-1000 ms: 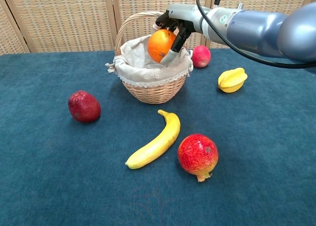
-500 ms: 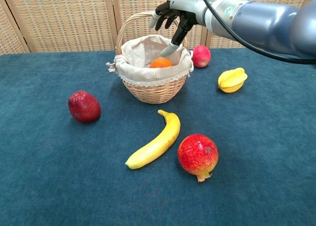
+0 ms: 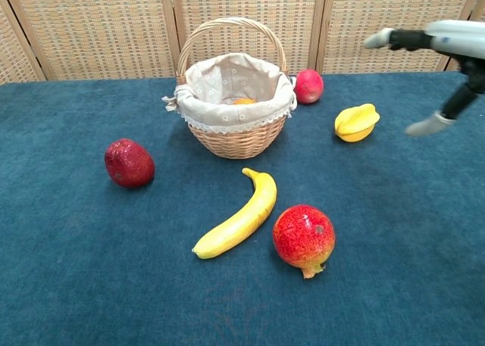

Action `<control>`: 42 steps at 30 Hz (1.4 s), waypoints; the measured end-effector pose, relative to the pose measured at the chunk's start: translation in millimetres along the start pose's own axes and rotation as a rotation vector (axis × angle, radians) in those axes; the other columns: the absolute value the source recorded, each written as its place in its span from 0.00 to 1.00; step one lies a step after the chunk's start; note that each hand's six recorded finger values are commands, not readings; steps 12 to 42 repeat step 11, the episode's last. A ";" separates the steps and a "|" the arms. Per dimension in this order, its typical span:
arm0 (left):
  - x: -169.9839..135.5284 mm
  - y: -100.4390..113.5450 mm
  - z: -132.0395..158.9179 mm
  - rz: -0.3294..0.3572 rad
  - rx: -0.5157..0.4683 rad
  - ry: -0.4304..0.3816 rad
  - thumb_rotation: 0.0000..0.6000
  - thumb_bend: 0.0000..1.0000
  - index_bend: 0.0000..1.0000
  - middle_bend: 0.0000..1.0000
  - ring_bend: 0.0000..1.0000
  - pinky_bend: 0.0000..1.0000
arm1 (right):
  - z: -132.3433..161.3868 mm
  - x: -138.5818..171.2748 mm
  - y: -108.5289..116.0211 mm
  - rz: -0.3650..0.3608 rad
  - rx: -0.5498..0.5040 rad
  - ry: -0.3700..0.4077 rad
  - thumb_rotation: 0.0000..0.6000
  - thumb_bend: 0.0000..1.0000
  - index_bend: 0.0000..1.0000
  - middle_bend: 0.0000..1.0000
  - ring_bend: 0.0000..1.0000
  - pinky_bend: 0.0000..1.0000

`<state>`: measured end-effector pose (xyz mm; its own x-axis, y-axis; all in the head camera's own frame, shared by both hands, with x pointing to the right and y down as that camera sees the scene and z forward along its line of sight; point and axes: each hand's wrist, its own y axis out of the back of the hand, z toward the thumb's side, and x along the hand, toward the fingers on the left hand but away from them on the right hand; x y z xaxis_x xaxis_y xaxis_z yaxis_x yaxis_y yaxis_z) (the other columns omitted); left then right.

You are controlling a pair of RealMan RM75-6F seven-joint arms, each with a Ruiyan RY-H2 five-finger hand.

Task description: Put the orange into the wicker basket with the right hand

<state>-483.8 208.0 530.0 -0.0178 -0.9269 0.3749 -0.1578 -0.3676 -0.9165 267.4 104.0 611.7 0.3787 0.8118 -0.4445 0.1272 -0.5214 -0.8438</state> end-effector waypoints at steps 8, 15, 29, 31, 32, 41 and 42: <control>-7.7 -0.7 5.1 0.007 0.009 -0.024 1.00 0.00 0.00 0.00 0.00 0.00 | -63.5 87.3 -1.9 -0.080 0.085 -0.139 1.00 0.00 0.00 0.00 0.00 0.00; -10.2 0.0 5.9 0.012 0.008 -0.028 1.00 0.00 0.00 0.00 0.00 0.00 | -76.0 111.0 -2.0 -0.106 0.120 -0.174 1.00 0.00 0.00 0.00 0.00 0.00; -10.2 0.0 5.9 0.012 0.008 -0.028 1.00 0.00 0.00 0.00 0.00 0.00 | -76.0 111.0 -2.0 -0.106 0.120 -0.174 1.00 0.00 0.00 0.00 0.00 0.00; -10.2 0.0 5.9 0.012 0.008 -0.028 1.00 0.00 0.00 0.00 0.00 0.00 | -76.0 111.0 -2.0 -0.106 0.120 -0.174 1.00 0.00 0.00 0.00 0.00 0.00; -10.2 0.0 5.9 0.012 0.008 -0.028 1.00 0.00 0.00 0.00 0.00 0.00 | -76.0 111.0 -2.0 -0.106 0.120 -0.174 1.00 0.00 0.00 0.00 0.00 0.00; -10.2 0.0 5.9 0.012 0.008 -0.028 1.00 0.00 0.00 0.00 0.00 0.00 | -76.0 111.0 -2.0 -0.106 0.120 -0.174 1.00 0.00 0.00 0.00 0.00 0.00; -10.2 0.0 5.9 0.012 0.008 -0.028 1.00 0.00 0.00 0.00 0.00 0.00 | -76.0 111.0 -2.0 -0.106 0.120 -0.174 1.00 0.00 0.00 0.00 0.00 0.00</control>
